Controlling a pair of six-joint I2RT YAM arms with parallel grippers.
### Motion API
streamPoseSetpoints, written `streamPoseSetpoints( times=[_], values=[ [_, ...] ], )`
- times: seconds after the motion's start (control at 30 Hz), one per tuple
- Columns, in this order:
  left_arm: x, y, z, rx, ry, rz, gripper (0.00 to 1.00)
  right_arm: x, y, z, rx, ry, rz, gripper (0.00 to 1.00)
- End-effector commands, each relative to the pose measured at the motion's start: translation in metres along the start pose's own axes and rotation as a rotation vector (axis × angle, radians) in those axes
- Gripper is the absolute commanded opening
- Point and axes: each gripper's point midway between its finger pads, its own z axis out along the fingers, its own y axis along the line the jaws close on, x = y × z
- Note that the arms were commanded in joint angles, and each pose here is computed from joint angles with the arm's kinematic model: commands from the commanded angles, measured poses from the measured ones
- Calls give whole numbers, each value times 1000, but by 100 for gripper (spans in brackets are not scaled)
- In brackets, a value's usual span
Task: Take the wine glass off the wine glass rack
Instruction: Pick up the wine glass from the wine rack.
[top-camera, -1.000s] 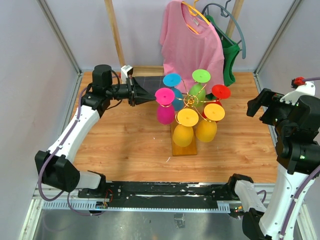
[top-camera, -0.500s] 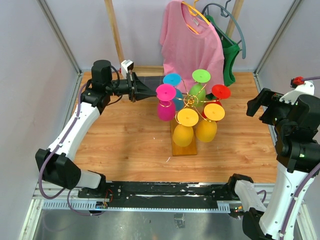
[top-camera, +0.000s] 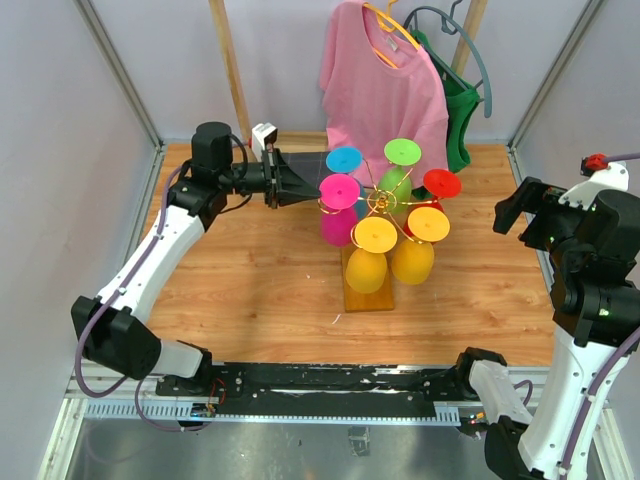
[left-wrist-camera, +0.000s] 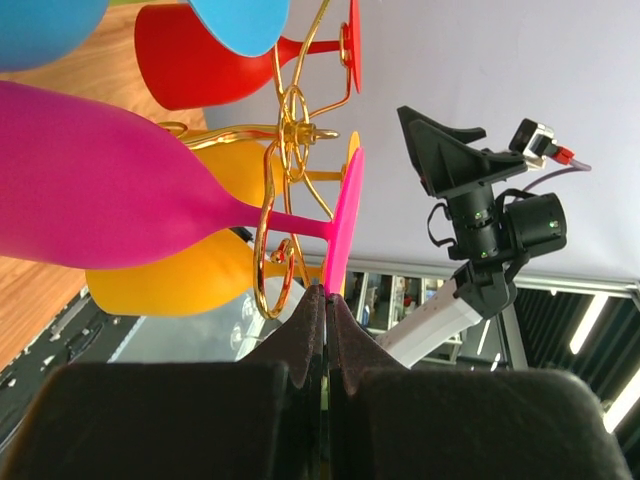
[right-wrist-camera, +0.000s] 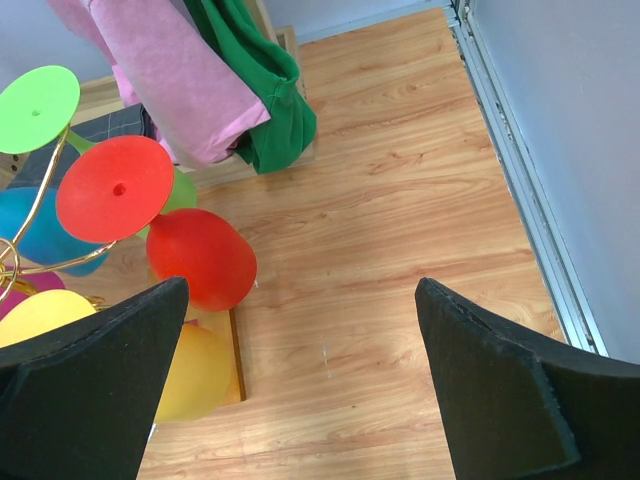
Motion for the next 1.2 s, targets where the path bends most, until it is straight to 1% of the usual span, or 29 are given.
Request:
streamPoseSetpoints(
  times=[0.0,0.67,1.17],
  values=[
    [10,-12,-1,21,22,43,0,-2,-5,-4,26,-17,-18,98],
    [33,-11,0,21,62,64,0,-1,-5,-11,25,-19,-24,98],
    [39,-12,2,25,84,73,0,0,-6,-14,34,-17,-32,98]
  ],
)
